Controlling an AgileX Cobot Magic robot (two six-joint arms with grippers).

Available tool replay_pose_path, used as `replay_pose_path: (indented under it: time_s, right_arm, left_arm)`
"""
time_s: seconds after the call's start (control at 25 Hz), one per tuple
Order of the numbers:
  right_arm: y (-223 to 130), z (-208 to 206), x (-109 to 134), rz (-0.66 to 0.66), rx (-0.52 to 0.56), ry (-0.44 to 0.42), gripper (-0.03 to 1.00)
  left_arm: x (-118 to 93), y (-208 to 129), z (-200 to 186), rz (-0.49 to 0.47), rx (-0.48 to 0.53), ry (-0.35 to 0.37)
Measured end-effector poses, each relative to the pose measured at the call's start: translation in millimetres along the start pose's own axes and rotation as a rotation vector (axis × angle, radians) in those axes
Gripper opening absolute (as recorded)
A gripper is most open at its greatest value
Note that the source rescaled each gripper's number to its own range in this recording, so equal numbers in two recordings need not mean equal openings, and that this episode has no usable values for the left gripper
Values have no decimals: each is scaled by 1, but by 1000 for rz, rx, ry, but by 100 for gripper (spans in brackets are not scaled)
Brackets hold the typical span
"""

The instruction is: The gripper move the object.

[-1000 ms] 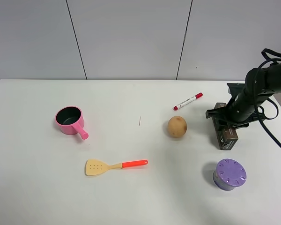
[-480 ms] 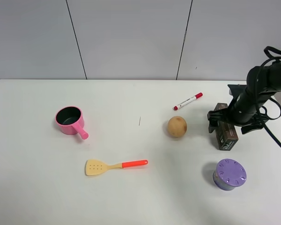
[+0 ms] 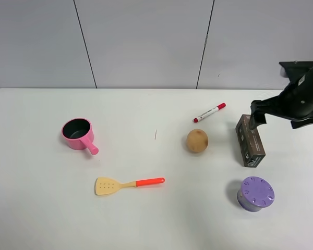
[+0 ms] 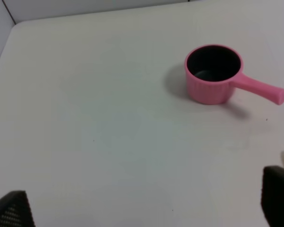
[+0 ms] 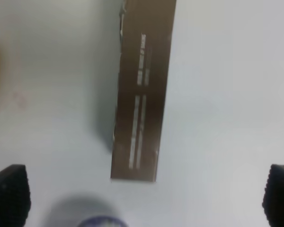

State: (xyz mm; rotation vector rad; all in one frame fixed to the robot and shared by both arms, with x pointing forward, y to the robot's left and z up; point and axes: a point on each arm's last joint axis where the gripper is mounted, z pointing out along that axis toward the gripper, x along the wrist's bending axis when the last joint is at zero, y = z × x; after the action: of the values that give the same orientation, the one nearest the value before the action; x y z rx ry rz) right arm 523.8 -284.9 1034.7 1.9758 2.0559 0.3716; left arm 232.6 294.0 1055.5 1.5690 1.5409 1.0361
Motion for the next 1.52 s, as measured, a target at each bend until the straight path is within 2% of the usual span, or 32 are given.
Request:
replay_pose_path:
  time_s: [0.4,0.6,0.84,1.0,1.16,1.52]
  right_arm:
    - [-41,-101,-2,-19,-174,-2,100]
    - [-58,-148,-4,-20,-217,-3,100]
    - [-61,-204,-3,-14,-390,13,100]
    - [-81,-221,-4,-14,-458,13,100]
    - [-110,-227,-8,-20,-504,-36,100]
    - [-184,-199,-10,-20,-529,-55,100]
  left_arm:
    - [0,0,0,0,0,0]
    - [0,0,0,0,0,0]
    - [0,0,0,0,0,0]
    - [0,0,0,0,0,0]
    - [0,0,0,0,0,0]
    - [0,0,0,0,0,0]
